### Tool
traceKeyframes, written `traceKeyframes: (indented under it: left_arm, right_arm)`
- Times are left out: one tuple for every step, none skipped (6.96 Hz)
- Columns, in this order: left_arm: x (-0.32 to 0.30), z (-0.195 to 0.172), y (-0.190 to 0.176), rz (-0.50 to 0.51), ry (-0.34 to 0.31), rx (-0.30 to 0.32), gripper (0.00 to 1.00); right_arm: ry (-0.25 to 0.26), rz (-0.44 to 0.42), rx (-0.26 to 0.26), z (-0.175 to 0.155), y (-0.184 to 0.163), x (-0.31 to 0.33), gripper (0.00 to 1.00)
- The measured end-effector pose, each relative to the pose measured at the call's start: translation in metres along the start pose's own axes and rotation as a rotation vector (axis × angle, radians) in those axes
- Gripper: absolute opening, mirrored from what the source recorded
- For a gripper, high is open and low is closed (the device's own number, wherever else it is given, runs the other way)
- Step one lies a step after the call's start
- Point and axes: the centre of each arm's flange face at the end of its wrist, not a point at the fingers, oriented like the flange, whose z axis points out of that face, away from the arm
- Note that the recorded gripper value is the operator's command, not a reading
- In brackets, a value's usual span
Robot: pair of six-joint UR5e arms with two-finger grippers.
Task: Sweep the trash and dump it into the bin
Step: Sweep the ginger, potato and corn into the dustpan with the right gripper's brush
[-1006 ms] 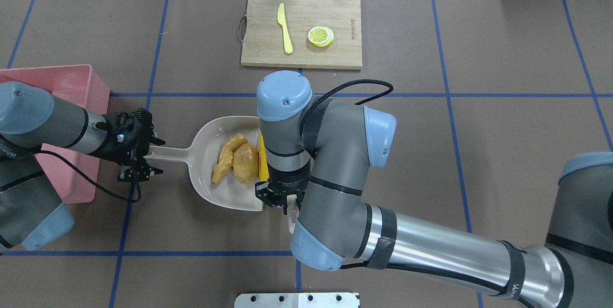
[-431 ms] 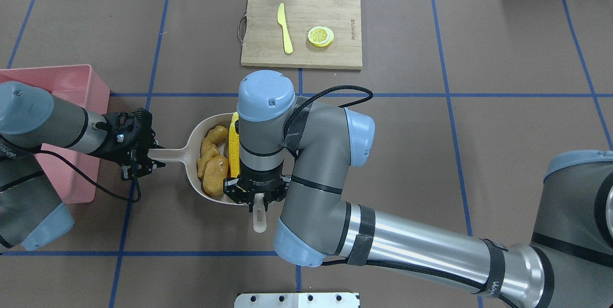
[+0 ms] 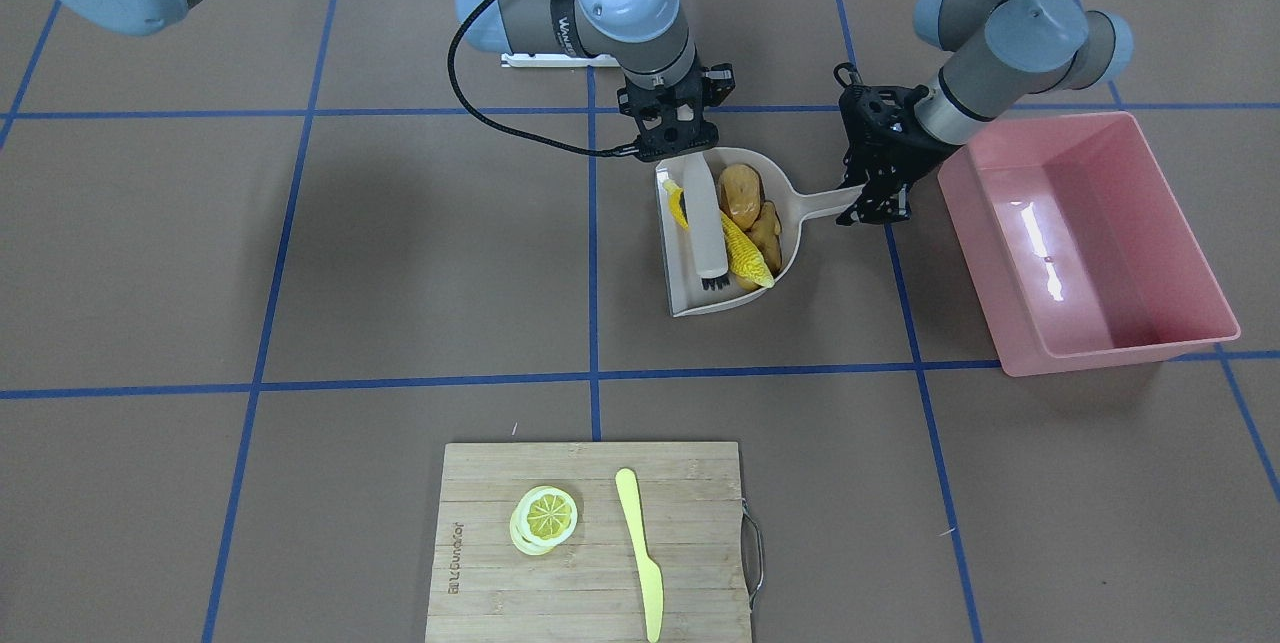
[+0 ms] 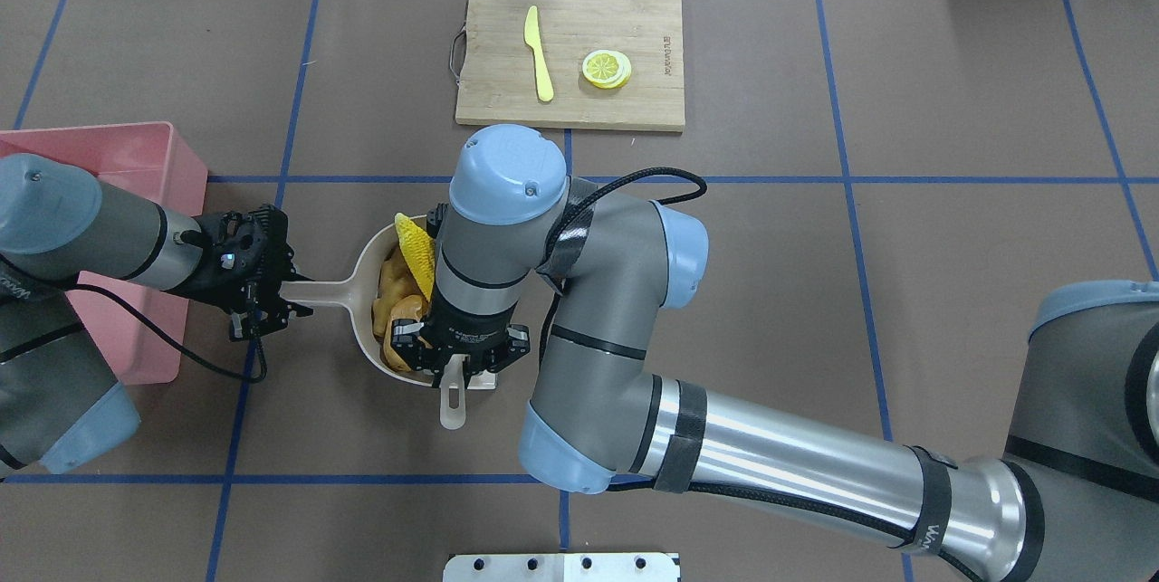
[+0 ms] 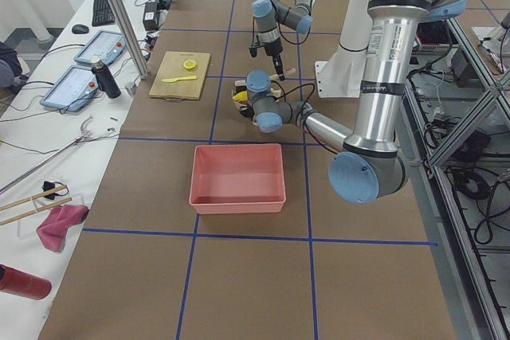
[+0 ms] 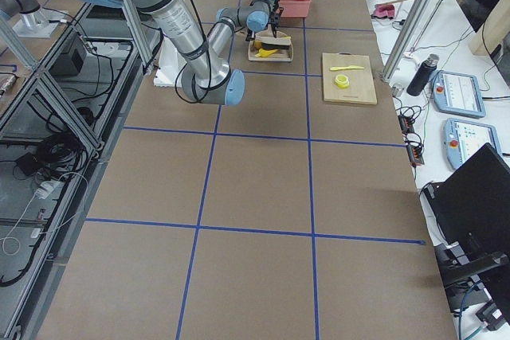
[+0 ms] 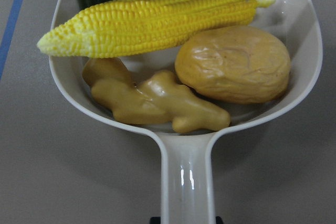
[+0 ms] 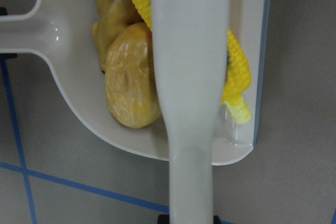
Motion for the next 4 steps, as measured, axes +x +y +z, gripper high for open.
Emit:
traceKeyframes:
  left_arm:
    - [0.0,0.0,0.0,-0.003,0.0,0.0,0.0]
    - [0.0,0.0,0.0,-0.003,0.0,0.0,0.0]
    - [0.0,0.0,0.0,-0.004,-0.001,0.002,0.0]
    - [0.0,0.0,0.0,-0.007,-0.002,0.002,0.0]
  right_arm:
    - [-0.017,0.006,0.001,-0.014,-0.009,0.005,0.0]
    - [-0.033,0.018,0.001,-0.035,-0.023,0.016,0.0]
    - [-0.052,0.033,-0.004,-0.058,-0.038,0.029,0.0]
    - [-0.073,0.043,-0.008,-0.083,-0.049,0.041,0.0]
